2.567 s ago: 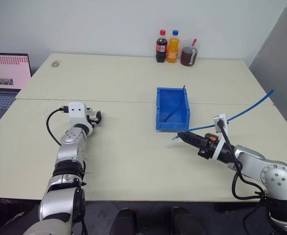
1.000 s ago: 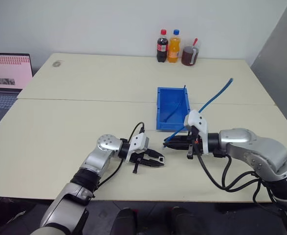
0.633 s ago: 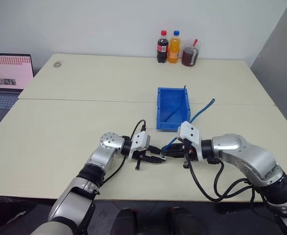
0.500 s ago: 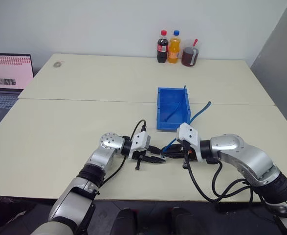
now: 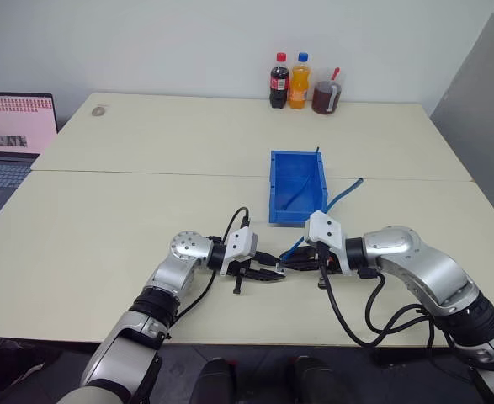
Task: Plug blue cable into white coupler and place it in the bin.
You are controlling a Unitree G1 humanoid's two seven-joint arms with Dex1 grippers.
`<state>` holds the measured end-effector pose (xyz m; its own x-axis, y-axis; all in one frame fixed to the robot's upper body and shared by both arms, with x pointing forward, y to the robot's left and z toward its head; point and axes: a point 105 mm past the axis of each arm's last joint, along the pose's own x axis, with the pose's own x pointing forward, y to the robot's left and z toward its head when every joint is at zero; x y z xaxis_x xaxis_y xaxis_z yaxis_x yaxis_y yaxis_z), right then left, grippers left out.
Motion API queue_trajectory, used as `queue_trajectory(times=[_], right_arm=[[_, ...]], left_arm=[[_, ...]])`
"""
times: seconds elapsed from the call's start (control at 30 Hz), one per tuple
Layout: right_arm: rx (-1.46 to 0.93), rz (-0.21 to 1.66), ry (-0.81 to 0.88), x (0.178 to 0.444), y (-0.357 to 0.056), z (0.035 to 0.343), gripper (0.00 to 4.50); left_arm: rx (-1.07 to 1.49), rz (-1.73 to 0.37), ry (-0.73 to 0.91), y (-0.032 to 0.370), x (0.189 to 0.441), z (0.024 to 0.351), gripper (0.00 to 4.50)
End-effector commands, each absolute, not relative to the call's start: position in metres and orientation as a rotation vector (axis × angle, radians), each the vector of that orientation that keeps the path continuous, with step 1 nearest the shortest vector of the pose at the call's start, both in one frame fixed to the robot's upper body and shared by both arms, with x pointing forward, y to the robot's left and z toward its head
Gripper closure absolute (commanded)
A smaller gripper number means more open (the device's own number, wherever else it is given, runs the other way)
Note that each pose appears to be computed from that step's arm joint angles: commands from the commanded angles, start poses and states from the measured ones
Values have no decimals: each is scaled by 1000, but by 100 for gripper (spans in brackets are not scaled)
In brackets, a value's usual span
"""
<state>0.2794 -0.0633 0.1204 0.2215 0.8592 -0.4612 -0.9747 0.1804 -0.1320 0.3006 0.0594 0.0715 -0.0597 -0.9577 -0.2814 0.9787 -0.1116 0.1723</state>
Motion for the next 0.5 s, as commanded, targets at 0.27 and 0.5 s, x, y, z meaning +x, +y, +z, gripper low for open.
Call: queue_trajectory(times=[0.27,0.5], right_arm=[[-457,1293,290,290,-66,127,437],[-515,1326,324,280,-60,109,437]], left_arm=[[389,-1643,108,62,298,67,371],[387,-1638,103,61,299,68,371]])
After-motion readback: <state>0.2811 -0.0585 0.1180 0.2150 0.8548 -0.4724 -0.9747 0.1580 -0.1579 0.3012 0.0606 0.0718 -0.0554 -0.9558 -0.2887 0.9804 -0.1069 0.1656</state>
